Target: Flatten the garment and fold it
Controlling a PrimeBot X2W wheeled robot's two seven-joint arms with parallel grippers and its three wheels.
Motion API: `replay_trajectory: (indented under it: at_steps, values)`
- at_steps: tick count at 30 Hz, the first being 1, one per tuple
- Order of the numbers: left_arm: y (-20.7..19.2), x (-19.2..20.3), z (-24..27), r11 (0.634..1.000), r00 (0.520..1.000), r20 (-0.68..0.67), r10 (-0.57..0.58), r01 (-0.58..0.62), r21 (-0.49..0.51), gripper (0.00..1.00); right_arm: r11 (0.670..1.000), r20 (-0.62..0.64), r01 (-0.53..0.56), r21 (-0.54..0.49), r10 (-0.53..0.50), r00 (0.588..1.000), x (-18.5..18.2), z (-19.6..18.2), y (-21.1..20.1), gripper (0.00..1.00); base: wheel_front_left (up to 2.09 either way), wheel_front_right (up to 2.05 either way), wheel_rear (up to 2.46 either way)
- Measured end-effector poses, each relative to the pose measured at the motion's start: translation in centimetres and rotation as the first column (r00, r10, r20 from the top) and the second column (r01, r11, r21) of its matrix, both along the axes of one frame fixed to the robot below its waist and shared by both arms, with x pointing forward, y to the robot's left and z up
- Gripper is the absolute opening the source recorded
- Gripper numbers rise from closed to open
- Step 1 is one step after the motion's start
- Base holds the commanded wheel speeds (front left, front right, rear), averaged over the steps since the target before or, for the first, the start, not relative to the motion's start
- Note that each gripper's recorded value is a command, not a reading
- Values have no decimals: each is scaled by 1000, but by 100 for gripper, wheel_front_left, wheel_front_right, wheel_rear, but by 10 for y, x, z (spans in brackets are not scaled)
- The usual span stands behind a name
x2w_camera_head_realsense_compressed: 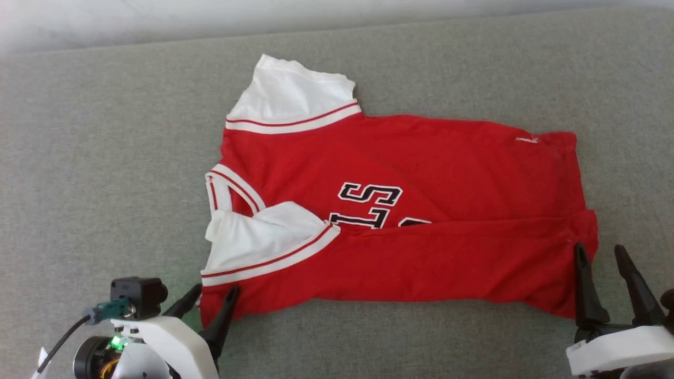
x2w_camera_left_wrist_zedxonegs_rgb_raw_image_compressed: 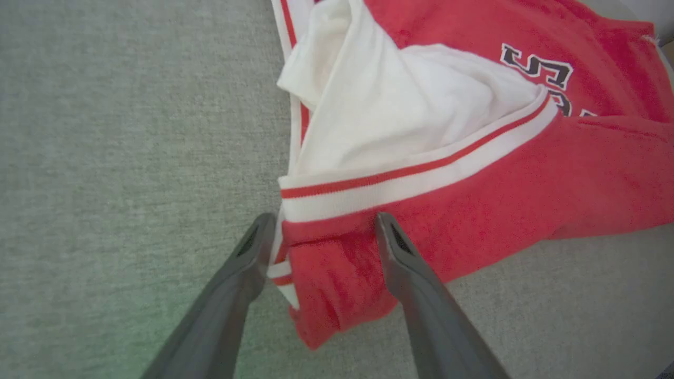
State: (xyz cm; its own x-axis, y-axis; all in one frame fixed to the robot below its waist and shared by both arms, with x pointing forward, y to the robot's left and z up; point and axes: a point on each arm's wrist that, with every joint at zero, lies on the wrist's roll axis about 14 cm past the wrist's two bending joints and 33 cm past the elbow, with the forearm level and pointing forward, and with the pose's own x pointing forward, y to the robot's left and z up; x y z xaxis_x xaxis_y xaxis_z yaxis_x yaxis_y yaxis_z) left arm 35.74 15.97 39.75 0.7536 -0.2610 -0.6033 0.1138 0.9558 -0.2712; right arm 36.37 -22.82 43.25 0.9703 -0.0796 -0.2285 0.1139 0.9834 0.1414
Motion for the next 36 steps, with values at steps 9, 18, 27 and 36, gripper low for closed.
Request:
replay_trajectory:
  at_steps: [9, 18, 27, 36]
  values:
    - [1, -6, -13, 1000, 988, -153, -3, 6, 22, 33, 1000, -15, -27, 14, 27, 1000, 11, -8, 10, 100, 0, 0, 0]
    - [-4, -6, -9, 1000, 990, -144, 5, -7, -12, 0, 998, -164, -68, -11, 66, 984, 15, -14, 5, 100, 0, 0, 0]
    - [-6, -7, -10, 999, 991, -132, 21, -25, -28, 0, 999, -481, -36, 26, 44, 875, -25, -57, -7, 100, 0, 0, 0]
    - [-6, -7, -10, 999, 992, -124, 34, -39, -36, 0, 994, -528, -42, 104, 91, 844, -29, -64, 7, 0, 0, 0, 0]
